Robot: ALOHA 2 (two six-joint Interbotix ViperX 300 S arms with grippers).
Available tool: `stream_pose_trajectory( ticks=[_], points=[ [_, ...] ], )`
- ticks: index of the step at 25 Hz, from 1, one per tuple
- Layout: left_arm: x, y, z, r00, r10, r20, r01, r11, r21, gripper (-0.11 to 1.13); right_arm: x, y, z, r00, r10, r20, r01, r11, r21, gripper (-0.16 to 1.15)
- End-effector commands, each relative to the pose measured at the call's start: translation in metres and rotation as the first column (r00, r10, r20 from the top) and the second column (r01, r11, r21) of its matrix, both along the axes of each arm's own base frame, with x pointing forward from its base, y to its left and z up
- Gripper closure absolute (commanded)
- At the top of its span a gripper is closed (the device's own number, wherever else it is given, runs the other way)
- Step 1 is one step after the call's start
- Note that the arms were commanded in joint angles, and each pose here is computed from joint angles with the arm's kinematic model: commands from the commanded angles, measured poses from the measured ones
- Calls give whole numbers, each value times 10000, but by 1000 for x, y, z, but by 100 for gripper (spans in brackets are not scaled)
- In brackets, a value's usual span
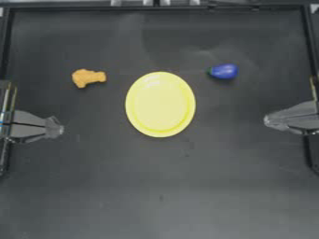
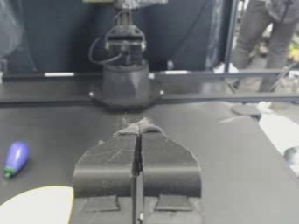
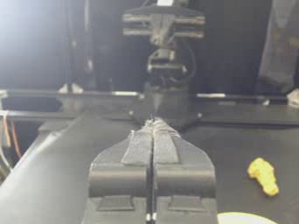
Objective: Put purple eggplant on plate
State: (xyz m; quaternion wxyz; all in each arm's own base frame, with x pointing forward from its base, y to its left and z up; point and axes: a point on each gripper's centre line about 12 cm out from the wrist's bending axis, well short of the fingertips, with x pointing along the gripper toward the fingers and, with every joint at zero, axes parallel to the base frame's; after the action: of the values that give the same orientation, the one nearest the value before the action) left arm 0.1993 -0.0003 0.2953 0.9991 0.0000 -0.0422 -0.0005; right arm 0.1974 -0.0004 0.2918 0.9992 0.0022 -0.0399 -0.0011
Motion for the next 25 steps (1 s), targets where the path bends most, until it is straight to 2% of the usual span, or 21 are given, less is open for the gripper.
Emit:
stream_pose_trajectory(
  ticks=[1,4,7,9,12,15,16,17,20,23,25],
  points=[
    [0,0,8,9997,-11,230,10,10000,45,103,3,0,7,10000,-15,92,15,10000,-75,104],
    [1,0,9,9998,8,184,-9,10000,46,94,4,0,5,9999,-14,-169,13,9999,-105,94],
    [0,2,9,9997,85,230,-86,10000,46,92,5,0,5,9993,-8,-368,3,9999,-135,83],
    [0,3,9,9996,174,230,-175,9998,61,85,5,0,6,9991,2,-414,-10,9998,-196,74],
    [0,3,10,9995,175,261,-177,9998,76,47,5,0,4,9982,-15,-599,-4,9995,-316,46],
    [1,4,9,9996,189,215,-190,9998,61,0,5,-2,2,9973,-78,-737,54,9994,-331,6],
    [1,3,9,9996,174,199,-175,9998,61,-8,5,-2,2,9970,-110,-767,85,9994,-331,-5],
    [1,4,9,9996,190,184,-192,9998,76,-7,5,-3,2,9965,-140,-828,112,9993,-346,-11],
    [1,3,8,9998,178,123,-179,9998,61,6,6,-6,4,9949,-304,-966,280,9993,-255,0],
    [1,4,7,9998,189,0,-189,9998,61,1,6,-17,7,9877,-795,-1346,809,9967,50,0],
    [2,4,6,9998,190,-61,-190,9998,31,-1,5,-29,9,9733,-1349,-1859,1436,9890,340,-1]
  ],
)
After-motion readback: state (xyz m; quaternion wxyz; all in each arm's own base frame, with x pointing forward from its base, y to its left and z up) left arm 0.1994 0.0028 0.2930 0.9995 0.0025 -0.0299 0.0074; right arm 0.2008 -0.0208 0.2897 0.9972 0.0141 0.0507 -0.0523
